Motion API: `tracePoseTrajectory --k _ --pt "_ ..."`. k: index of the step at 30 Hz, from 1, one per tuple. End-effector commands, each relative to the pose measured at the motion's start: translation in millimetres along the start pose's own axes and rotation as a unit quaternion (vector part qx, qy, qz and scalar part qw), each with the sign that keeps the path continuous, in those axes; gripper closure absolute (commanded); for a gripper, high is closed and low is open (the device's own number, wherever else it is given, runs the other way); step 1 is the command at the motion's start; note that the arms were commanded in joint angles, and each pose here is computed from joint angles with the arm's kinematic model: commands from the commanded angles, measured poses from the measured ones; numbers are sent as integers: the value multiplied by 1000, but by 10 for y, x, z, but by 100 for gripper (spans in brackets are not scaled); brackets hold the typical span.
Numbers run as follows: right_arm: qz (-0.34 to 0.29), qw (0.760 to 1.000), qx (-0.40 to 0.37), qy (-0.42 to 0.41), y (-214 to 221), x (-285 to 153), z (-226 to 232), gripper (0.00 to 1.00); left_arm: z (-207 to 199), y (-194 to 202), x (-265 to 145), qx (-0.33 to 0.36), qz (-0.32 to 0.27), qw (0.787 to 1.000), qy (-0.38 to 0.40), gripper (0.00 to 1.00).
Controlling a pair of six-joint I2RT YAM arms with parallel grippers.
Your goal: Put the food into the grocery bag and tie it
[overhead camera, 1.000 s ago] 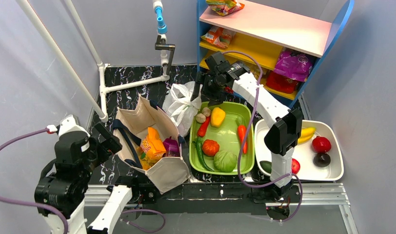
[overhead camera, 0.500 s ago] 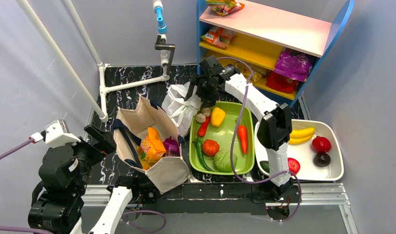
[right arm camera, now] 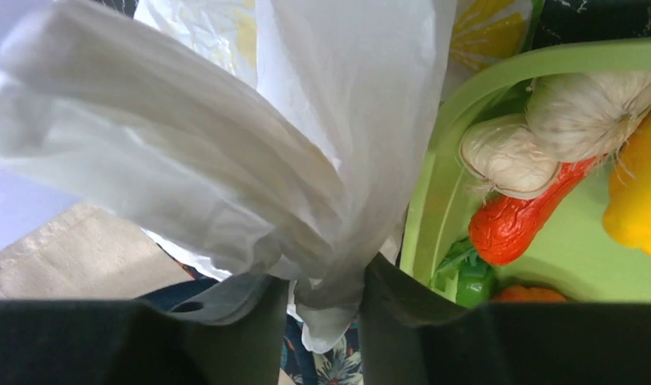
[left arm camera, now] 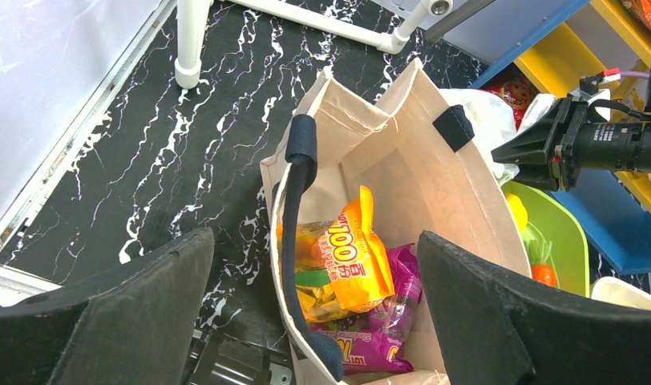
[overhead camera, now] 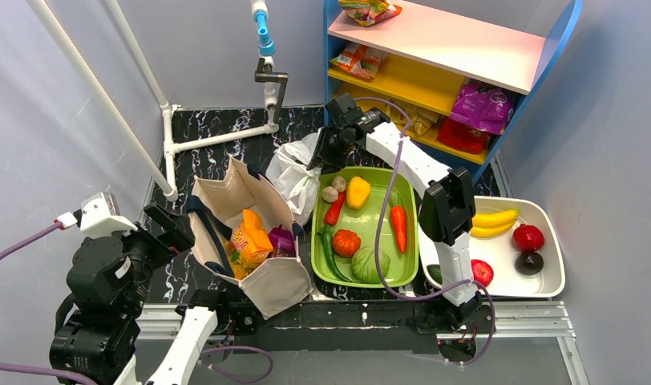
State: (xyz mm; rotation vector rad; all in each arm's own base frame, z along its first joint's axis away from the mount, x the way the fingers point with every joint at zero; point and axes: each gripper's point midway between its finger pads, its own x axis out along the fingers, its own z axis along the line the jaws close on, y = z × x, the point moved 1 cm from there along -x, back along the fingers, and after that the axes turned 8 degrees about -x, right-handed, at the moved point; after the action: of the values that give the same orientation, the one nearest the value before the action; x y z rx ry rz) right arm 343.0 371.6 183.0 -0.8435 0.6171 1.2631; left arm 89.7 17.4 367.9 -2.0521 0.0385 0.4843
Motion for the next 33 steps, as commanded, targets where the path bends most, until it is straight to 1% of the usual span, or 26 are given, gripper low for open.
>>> tracePoseTrajectory --k 1,3,4,5,7,8,14,20,23,28,33 --pt "-4 1000 -5 -13 -55 35 27 66 -16 34 51 11 13 1000 0 2" --pt "-4 1000 -12 -17 -63 13 50 77 -21 36 47 11 13 1000 3 2" --pt "-4 1000 -14 -18 -67 2 66 80 -21 39 48 11 13 1000 3 2" --pt "-5 1000 -18 -22 -76 -19 87 87 -20 40 44 10 13 1000 3 2" --pt "-7 999 -25 -30 -94 -70 146 97 -13 44 41 11 14 1000 2 2" --pt "-10 999 -28 -37 -110 -103 184 99 -6 46 40 12 15 1000 0 2" --pt "-34 991 -79 -104 -210 -408 549 99 68 103 55 13 28 999 -22 2" --pt "-86 970 -151 -168 -317 -906 936 99 213 203 76 17 50 996 -66 2" --pt "-116 957 -181 -195 -339 -1166 1087 99 257 259 92 15 61 995 -79 2" --pt "-176 928 -226 -239 -359 -1666 1336 99 285 326 114 11 69 994 -85 4" --pt "-227 890 -267 -292 -316 -2167 1609 99 290 380 124 8 78 993 -85 7"
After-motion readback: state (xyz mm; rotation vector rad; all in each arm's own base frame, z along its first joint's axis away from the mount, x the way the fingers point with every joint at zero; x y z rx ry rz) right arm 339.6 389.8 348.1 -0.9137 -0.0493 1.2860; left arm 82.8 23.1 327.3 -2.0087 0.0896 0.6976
